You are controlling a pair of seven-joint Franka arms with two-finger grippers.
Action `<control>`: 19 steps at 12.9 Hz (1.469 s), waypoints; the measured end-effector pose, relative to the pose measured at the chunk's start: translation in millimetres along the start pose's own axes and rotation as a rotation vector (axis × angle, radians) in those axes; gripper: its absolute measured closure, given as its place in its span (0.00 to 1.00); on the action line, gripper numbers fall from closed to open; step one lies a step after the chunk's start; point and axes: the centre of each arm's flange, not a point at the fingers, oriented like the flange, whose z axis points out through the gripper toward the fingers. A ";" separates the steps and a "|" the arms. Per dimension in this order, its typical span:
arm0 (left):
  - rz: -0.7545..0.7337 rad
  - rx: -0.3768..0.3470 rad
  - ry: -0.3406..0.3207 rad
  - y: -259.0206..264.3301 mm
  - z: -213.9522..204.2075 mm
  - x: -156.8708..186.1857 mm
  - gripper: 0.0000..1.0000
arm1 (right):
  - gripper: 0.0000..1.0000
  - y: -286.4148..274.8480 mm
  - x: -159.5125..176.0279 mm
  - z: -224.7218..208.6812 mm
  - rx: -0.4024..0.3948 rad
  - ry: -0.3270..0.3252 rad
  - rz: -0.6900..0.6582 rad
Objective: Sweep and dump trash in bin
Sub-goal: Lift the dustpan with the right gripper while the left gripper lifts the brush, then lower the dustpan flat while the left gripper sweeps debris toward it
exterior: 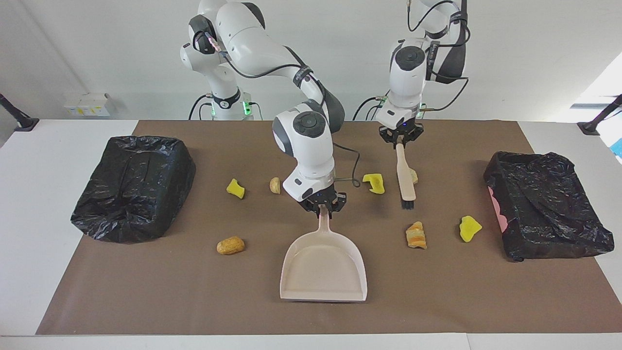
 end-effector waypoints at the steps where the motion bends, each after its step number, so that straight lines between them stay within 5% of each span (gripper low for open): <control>1: 0.010 -0.008 -0.002 -25.6 0.9 20.0 0.73 | 0.67 0.4 -2.6 -8.0 -0.006 -0.010 -0.026; 8: 0.026 0.091 -0.035 -156.0 39.5 113.5 0.73 | 0.67 30.9 -11.6 -26.9 -0.039 -0.100 -0.441; 19: 0.020 0.123 -0.119 -208.1 93.6 111.1 0.73 | 0.67 84.8 -48.3 -79.4 0.010 -0.300 -1.153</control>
